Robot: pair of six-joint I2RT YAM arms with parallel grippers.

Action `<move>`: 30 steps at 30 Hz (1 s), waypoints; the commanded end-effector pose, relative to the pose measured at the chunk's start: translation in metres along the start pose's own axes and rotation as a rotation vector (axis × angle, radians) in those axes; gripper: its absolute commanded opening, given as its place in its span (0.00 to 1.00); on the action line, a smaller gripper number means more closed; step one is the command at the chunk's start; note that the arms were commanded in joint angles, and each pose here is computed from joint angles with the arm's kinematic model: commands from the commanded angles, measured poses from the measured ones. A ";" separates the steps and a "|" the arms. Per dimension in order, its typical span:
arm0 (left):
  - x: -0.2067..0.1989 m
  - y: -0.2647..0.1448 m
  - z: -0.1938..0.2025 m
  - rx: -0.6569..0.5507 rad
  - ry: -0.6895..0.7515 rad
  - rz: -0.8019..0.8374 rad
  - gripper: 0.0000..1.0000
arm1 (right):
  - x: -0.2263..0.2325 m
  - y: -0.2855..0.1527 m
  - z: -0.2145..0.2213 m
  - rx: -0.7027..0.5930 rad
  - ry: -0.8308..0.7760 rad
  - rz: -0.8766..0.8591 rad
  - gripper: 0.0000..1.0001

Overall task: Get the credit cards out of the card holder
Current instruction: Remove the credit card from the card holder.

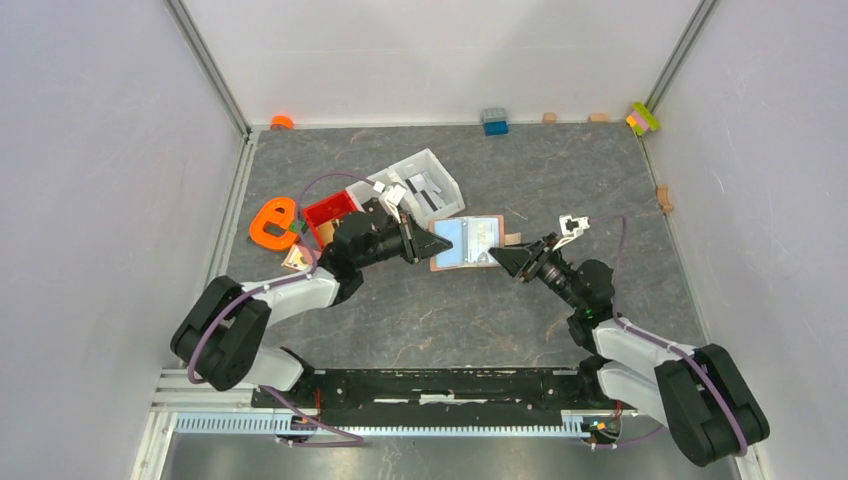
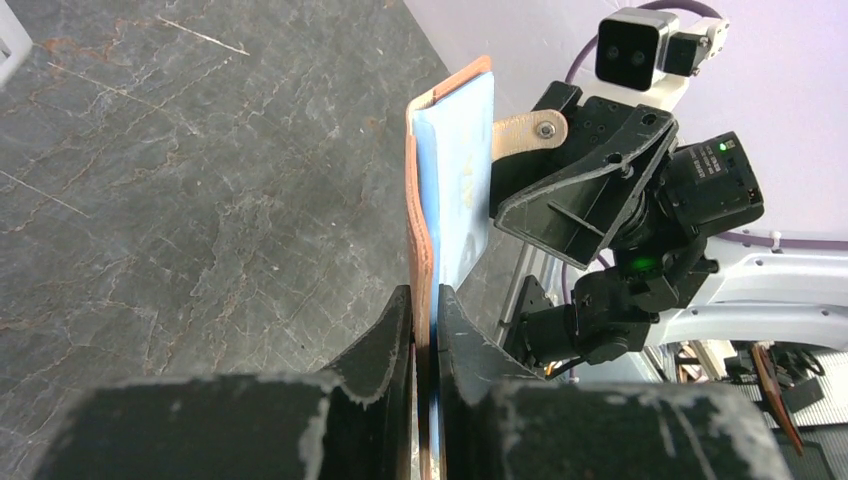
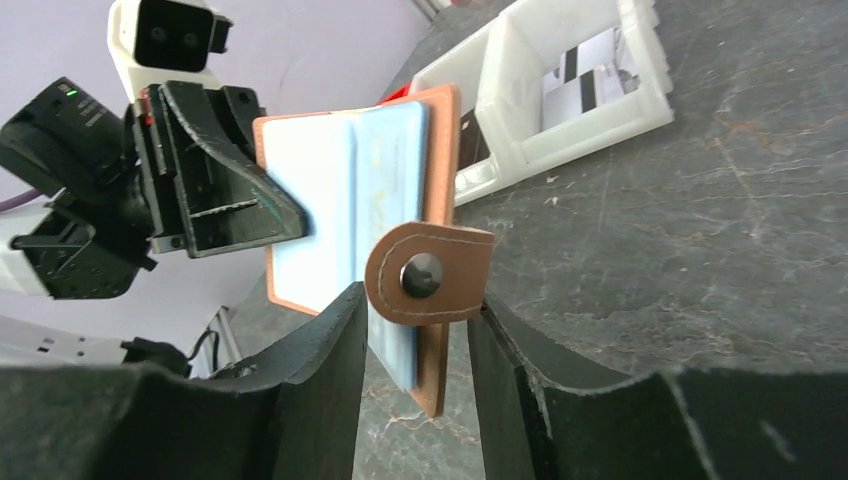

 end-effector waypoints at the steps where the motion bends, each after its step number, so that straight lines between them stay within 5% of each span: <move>1: -0.008 -0.004 -0.016 -0.063 0.053 0.007 0.04 | -0.003 -0.001 -0.009 -0.056 -0.056 0.040 0.44; 9: -0.009 -0.006 -0.017 -0.075 0.060 -0.001 0.04 | -0.001 -0.004 -0.013 -0.090 -0.081 0.043 0.24; 14: -0.019 0.000 -0.017 -0.053 0.087 0.068 0.02 | 0.019 0.011 -0.004 0.017 -0.105 -0.075 0.19; 26: -0.036 0.016 -0.012 -0.030 0.114 0.116 0.02 | 0.031 0.018 0.001 0.042 -0.171 -0.092 0.18; 30: -0.029 0.015 -0.008 -0.034 0.125 0.078 0.02 | 0.034 0.017 0.000 0.037 -0.181 -0.108 0.28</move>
Point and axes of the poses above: each gripper's point midway between its finger pads, its own y axis out along the fingers, its own x axis along the line the jaws close on, z = x × y, the point moved 5 cm from there along -y, back along the fingers, and after that the axes turned 12 degrees about y, right-handed, at the moved point
